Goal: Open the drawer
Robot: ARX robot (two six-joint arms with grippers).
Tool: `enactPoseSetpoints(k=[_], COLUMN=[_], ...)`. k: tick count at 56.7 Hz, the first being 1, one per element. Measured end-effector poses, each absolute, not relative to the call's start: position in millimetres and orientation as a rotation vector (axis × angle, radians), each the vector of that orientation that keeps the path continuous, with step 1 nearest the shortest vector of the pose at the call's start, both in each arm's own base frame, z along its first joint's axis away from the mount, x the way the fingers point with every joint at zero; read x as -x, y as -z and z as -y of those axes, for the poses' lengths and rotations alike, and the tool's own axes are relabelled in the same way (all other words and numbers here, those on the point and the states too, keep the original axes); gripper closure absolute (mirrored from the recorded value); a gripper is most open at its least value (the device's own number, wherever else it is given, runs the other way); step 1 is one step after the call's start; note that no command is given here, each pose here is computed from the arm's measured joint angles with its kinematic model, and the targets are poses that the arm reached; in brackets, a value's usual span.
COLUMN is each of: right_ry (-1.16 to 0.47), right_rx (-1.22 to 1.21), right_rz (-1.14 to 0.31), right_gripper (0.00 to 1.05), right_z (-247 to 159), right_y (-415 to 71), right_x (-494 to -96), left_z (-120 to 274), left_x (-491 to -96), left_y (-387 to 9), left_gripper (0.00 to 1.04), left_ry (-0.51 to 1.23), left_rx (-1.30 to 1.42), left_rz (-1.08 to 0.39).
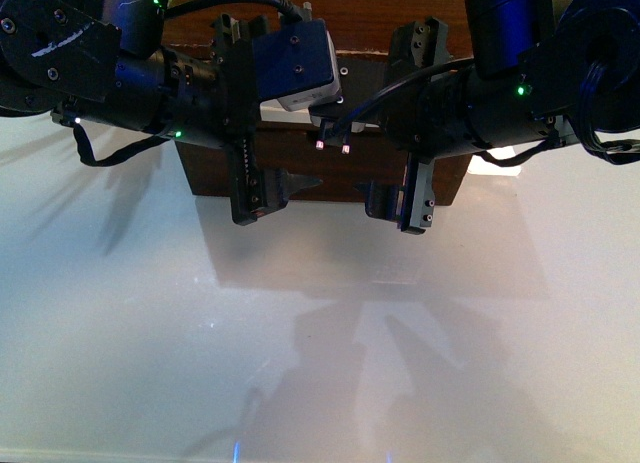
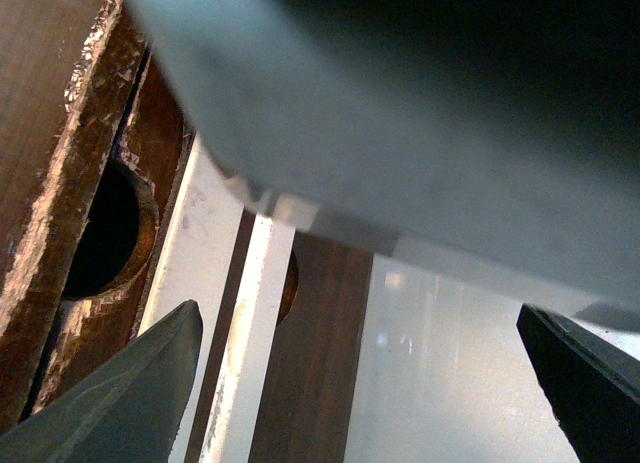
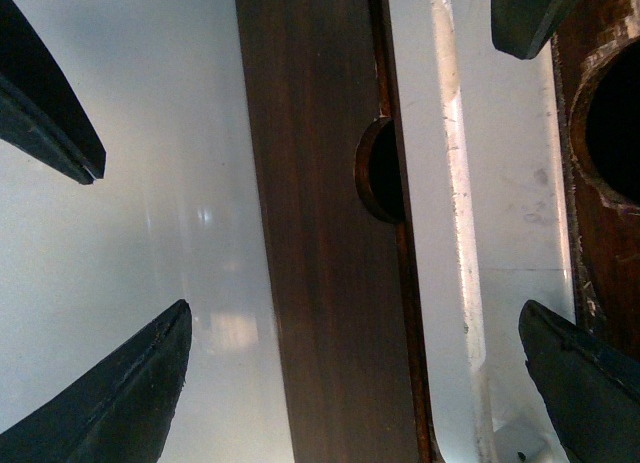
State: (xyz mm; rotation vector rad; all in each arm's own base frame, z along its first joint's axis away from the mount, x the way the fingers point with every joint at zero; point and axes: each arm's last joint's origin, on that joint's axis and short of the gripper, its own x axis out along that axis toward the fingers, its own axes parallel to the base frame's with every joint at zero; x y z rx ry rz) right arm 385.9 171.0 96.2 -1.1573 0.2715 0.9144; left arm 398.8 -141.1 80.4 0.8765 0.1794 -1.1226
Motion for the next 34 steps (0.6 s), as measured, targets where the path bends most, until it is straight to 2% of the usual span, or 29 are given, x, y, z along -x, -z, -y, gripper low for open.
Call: enactPoseSetpoints(k=[34], right_ry=[-0.933], right_rx=[1.156], right_rz=[-0.285], right_gripper=[0.09], right_z=[-173.2], right_y=[-86.3], right_x=[-388.5], left_z=[150.7], left_x=[-403.7], left_y=[-73.7], left_gripper=[0.08], left_ry=[1.169], left_rx=[-0.907], left_rz=[-0.197])
